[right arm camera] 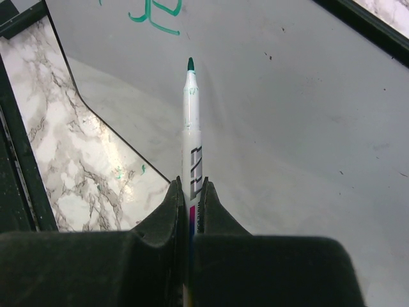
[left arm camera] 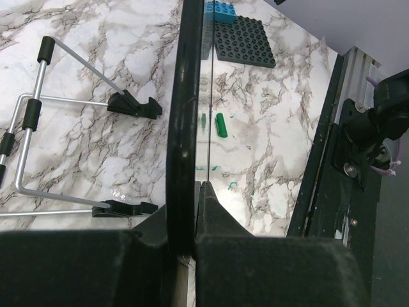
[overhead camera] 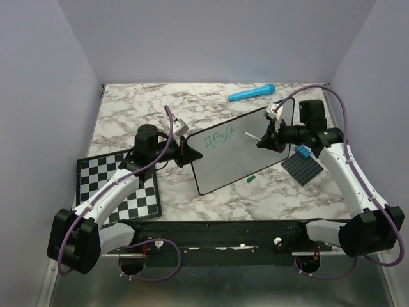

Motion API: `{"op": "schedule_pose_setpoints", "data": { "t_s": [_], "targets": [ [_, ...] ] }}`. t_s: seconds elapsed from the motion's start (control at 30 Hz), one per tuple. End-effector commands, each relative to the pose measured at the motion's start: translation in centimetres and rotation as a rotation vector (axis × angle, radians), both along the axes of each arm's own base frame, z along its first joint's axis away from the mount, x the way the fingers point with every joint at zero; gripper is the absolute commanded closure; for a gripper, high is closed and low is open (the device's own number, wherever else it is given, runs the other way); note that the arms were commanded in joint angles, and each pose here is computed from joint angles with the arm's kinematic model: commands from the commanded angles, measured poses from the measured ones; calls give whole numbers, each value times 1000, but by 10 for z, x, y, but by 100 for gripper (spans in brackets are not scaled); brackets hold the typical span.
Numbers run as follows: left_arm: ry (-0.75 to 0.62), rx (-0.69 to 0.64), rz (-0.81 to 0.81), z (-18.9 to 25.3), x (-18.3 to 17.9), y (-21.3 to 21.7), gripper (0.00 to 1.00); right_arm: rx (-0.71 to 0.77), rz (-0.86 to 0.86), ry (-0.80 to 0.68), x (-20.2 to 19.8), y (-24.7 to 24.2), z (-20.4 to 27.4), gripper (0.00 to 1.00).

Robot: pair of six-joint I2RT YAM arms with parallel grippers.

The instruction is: Write a sentence on the whiteboard

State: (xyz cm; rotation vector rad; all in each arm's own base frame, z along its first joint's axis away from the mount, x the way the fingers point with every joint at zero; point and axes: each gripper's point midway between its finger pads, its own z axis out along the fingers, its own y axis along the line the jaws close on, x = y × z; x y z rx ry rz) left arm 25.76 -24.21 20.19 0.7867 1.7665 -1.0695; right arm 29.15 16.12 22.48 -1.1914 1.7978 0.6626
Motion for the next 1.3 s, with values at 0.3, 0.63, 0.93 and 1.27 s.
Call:
{"op": "schedule_pose_setpoints", "data": {
  "t_s": [0.3, 0.63, 0.93, 1.27],
  "targets": [
    [81, 171, 68, -52, -1, 19, 100, 29, 37, -2, -6, 4, 5, 99],
    [80, 172, 68, -52, -2, 19, 100, 31, 28, 9, -5, 4, 3, 99],
    [79, 172, 70, -51, -1, 19, 100, 37, 27, 18, -6, 4, 2, 100],
    [78, 173, 69, -51, -2, 19, 100, 41, 28, 21, -6, 4, 2, 99]
  ]
}}
